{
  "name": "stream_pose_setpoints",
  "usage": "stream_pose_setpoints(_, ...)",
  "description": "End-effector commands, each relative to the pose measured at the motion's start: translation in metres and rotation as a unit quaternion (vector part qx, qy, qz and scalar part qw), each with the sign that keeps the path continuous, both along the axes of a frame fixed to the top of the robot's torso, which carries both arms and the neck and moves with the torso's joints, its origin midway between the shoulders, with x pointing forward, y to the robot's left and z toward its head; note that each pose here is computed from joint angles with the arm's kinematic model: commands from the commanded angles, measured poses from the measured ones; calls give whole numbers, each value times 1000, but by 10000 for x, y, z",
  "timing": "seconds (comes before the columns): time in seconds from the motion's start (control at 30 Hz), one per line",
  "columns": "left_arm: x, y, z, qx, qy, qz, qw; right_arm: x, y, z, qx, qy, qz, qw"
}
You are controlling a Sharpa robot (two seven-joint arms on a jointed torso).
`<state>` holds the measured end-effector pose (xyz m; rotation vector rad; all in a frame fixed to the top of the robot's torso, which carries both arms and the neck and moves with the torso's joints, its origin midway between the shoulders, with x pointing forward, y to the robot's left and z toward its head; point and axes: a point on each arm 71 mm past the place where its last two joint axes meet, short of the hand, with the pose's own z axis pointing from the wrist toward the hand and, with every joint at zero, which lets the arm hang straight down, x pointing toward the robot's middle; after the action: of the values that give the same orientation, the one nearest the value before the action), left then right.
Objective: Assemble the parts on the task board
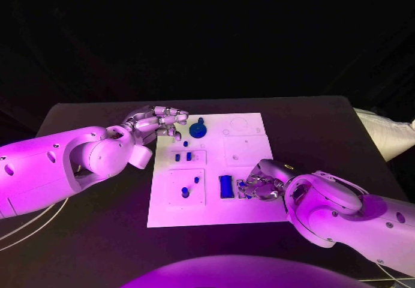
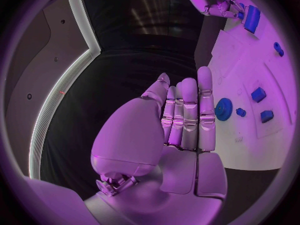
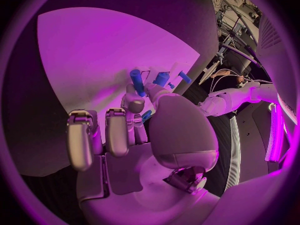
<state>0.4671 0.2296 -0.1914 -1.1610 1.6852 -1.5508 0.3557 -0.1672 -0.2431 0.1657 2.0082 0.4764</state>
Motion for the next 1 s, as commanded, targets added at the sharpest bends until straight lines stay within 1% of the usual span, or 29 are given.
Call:
stream_pose_setpoints(0.03, -9, -25, 14, -3, -5, -10, 1000, -5, 12, -7, -6, 2, 4, 1000)
stream_pose_setpoints(0.47, -12, -28, 15, -4, -5, -12, 1000, 31, 21, -38, -29, 2, 15, 999)
stream_pose_setpoints(1.0, -13, -27, 13, -4, -3, -14, 1000, 15, 60, -20, -26, -1, 22, 999)
